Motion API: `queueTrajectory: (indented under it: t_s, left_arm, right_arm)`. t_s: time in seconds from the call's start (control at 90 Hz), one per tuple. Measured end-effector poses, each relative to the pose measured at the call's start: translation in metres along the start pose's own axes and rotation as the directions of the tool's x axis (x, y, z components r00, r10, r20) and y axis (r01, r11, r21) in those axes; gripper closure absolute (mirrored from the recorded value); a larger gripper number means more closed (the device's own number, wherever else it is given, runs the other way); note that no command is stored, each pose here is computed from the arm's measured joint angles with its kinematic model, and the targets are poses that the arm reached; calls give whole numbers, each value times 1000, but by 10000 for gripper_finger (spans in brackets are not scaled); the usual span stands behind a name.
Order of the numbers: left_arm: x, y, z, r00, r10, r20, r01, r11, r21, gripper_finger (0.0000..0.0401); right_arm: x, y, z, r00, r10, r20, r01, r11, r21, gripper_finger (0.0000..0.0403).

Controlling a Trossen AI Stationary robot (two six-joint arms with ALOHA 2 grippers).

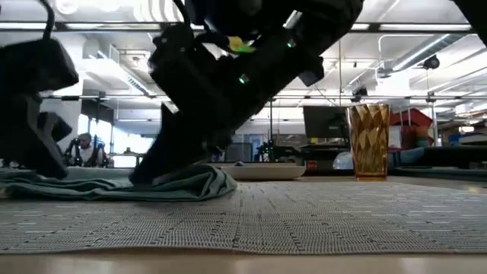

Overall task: Set table place
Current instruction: Fold the table napkin

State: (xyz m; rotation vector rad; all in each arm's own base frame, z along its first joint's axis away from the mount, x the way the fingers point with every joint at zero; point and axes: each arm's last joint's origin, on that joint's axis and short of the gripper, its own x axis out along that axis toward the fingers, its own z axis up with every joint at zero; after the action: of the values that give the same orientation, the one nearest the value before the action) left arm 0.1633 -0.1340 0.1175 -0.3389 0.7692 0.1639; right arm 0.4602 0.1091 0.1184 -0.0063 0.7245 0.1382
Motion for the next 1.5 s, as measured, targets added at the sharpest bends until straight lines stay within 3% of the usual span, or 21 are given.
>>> queueTrajectory:
  t_s: [0.278, 1.089, 1.5]
  left_arm:
    - [6, 6, -15, 998, 17, -64, -21, 997, -72, 401]
    - [-2, 6, -12, 996, -21, -88, 13, 996, -85, 401]
    - [-10, -3, -2, 993, -71, -89, 65, 995, -76, 401]
  right_arm:
    - [-2, 2, -7, 996, -10, -85, 9, 1000, -8, 373]
    - [-33, 19, -13, 955, -17, -295, 20, 1000, 7, 371]
    - [-78, 17, 14, 963, 3, -271, 1, 1000, 16, 335]
